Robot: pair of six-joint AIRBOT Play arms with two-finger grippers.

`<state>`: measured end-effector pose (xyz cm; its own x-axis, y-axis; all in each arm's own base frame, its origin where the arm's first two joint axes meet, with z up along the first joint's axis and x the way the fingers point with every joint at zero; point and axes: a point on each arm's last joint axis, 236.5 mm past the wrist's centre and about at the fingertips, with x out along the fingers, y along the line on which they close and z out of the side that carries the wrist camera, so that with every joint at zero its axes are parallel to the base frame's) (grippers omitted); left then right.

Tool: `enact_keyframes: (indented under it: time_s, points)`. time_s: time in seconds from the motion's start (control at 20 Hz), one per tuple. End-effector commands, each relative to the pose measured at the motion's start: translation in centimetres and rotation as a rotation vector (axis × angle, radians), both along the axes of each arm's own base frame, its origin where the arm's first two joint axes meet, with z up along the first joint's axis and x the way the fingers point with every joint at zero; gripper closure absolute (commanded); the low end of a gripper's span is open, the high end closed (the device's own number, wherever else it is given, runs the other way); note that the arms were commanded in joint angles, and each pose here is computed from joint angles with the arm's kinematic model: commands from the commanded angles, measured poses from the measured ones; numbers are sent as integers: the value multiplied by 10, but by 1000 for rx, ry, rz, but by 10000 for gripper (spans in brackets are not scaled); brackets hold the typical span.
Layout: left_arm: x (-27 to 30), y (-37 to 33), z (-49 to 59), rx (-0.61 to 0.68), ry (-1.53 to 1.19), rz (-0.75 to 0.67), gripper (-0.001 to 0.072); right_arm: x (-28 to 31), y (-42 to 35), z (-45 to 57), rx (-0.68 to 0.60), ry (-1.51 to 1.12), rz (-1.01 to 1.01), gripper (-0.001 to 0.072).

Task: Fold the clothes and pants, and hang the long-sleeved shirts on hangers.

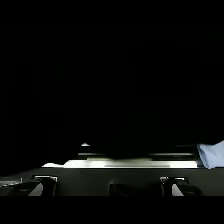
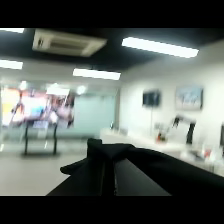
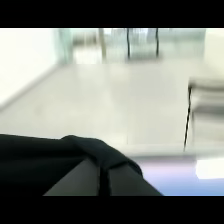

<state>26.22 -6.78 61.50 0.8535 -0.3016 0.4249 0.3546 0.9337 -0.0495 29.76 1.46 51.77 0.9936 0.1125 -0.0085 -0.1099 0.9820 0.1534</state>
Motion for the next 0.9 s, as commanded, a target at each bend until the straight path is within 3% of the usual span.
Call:
enact_keyframes:
  time_s: [0.0,0.2,0.35,0.55,0.75,0.8,0.85]
  points:
    - [103,13,-122,98,358,67,682,54,-1,-169,137,572,34,671]
    - [230,35,-321,159,719,113,682,154,-20,-350,334,769,-28,671]
    - [276,29,-451,134,977,73,681,192,-11,-460,561,900,-48,671]
    - [274,-7,-565,53,1287,-49,681,205,13,-526,791,1041,-34,670]
    - [242,-36,-616,99,1493,-158,674,204,14,-533,743,1055,-5,667]
    - [235,-37,-618,90,1525,-167,649,203,13,-527,737,1062,9,628]
    - [226,-33,-616,87,1561,-181,637,201,12,-518,731,1077,32,545]
